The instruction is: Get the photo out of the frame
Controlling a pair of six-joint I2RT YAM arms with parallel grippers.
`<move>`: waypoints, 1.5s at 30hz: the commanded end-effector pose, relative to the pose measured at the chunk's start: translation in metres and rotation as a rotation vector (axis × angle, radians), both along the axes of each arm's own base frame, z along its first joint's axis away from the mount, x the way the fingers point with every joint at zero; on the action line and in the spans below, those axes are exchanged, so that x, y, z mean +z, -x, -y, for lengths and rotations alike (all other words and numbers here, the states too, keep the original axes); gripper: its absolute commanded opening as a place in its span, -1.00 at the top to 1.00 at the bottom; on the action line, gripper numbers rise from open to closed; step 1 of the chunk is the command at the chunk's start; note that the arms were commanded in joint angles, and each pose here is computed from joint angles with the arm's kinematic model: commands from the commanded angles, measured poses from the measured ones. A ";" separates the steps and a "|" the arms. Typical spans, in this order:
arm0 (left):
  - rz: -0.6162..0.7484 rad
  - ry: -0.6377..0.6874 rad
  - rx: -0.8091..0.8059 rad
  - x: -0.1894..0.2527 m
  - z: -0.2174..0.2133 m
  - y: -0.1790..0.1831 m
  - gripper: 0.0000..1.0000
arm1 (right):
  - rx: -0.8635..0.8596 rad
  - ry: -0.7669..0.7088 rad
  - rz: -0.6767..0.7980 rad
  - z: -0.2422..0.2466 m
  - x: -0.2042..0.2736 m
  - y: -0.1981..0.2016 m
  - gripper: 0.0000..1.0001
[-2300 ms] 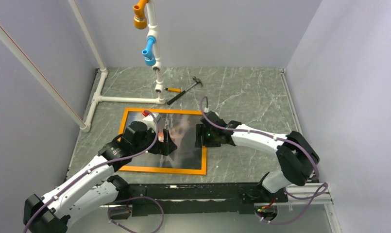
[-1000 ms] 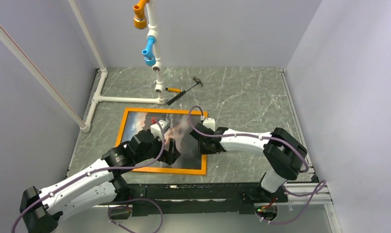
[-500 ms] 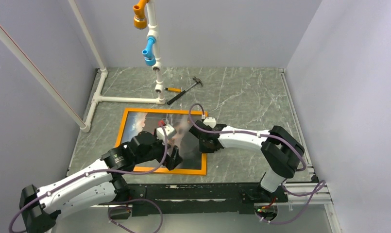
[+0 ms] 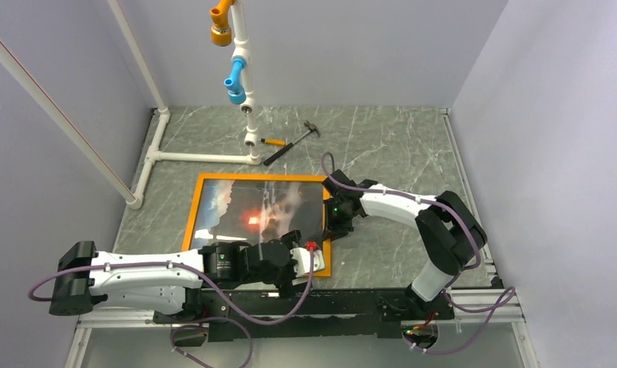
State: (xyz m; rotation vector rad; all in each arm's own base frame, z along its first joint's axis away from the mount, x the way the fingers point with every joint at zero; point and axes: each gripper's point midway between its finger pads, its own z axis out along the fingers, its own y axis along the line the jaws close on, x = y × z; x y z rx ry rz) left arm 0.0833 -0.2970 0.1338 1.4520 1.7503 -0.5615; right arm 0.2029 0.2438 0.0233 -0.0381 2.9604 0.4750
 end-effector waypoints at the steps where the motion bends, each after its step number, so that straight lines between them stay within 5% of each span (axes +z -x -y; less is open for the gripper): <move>1: 0.141 0.030 0.003 0.006 0.009 -0.016 -0.97 | 0.106 -0.221 -0.041 -0.024 0.033 0.011 1.00; 7: 0.157 -0.047 0.043 -0.016 0.007 -0.024 -0.95 | 0.084 -0.191 0.003 -0.015 0.039 0.003 1.00; 15: 0.126 0.084 0.101 0.000 0.006 -0.024 -0.95 | 0.034 -0.170 0.119 -0.005 0.051 -0.004 1.00; 24: 0.116 0.010 0.051 -0.020 0.010 -0.018 -0.99 | 0.007 -0.194 0.069 -0.014 0.070 0.000 1.00; 38: 0.386 -0.134 0.092 -0.041 0.029 -0.015 -0.99 | -0.024 -0.272 0.018 -0.027 0.081 0.005 1.00; 43: 0.356 -0.092 0.141 -0.039 0.033 -0.012 -0.97 | -0.008 -0.234 0.037 -0.022 0.070 0.003 1.00; 44: 0.333 -0.066 0.139 -0.035 0.034 -0.009 -0.97 | 0.005 -0.215 0.055 -0.019 0.068 0.003 0.94; 45: 0.304 -0.040 0.136 -0.031 0.034 -0.007 -0.97 | 0.023 -0.191 0.084 -0.018 0.066 0.003 0.57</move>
